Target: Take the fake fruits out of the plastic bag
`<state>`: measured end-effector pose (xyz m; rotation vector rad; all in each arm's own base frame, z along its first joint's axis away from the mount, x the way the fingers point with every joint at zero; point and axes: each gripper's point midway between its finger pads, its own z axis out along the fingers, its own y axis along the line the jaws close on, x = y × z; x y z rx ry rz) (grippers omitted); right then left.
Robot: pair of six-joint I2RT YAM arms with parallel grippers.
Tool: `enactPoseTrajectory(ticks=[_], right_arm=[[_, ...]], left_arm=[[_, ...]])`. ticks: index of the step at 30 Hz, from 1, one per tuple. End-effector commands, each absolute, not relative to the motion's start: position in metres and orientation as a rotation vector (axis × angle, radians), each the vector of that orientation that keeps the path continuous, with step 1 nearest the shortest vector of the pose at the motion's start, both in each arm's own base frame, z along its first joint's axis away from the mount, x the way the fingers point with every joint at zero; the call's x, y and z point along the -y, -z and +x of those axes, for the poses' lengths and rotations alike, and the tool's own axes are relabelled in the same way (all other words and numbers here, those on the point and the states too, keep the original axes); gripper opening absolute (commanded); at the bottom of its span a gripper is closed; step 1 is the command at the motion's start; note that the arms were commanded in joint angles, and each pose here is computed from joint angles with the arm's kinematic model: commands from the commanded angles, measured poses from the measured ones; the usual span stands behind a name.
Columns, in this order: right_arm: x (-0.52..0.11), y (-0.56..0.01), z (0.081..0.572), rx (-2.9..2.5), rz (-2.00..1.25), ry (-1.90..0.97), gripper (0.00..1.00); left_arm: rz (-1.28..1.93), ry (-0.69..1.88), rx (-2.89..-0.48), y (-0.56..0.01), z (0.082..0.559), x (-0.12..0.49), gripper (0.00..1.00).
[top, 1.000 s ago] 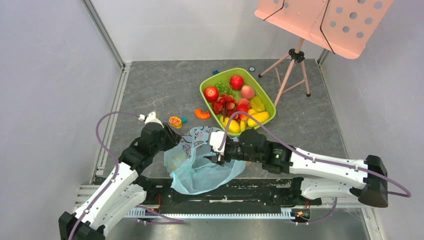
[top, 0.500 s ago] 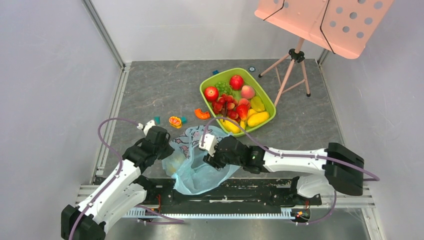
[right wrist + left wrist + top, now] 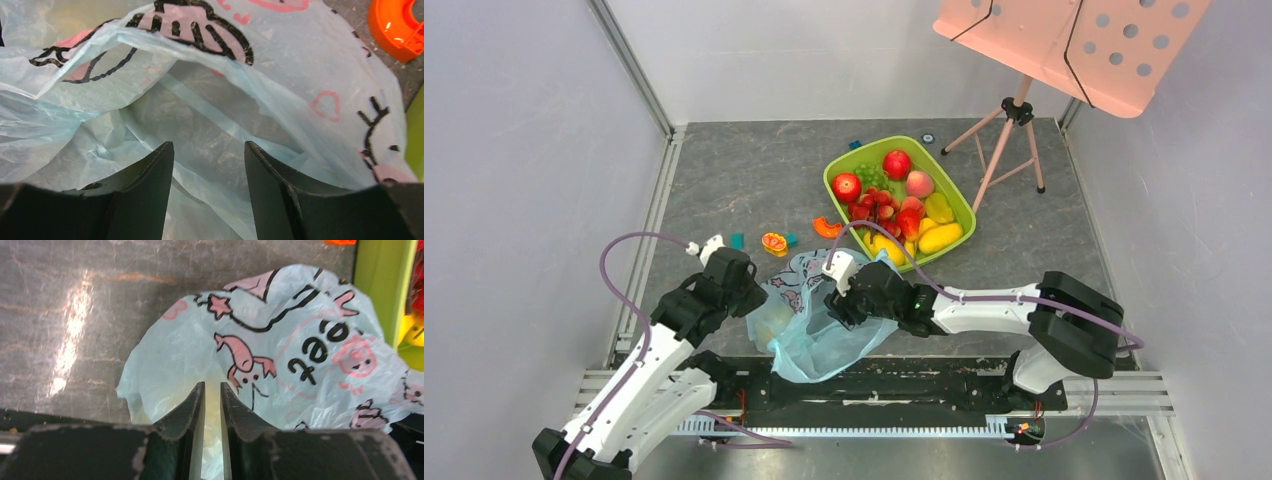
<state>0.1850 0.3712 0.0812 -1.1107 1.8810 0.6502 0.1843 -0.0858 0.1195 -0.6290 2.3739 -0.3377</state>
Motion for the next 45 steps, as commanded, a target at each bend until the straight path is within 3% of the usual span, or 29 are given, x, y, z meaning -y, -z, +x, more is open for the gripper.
enactPoseTrajectory(ticks=[1,9,18,40,45], right_arm=[[-0.393,-0.096,0.186,-1.829,-1.071,-0.758,0.57],[-0.396,-0.093,0.183,-1.834,-1.059,-0.792,0.57],[-0.394,-0.091,0.182,-1.834,-1.063,-0.793,0.59],[-0.413,-0.103,0.149,-1.676,-1.123,-1.216,0.98],[-0.418,-0.104,0.145,-1.653,-1.141,-1.259,0.98]], left_arm=[[-0.742,0.31,-2.417,-0.109,0.162,0.081,0.22],[-0.93,0.144,-2.39,-0.107,0.136,0.051,0.25],[-1.007,0.233,-2.472,-0.058,0.13,0.075,0.28],[-0.838,0.235,-2.51,-0.023,0.153,0.092,0.23],[-0.764,0.275,-2.511,-0.026,0.161,0.1,0.21]])
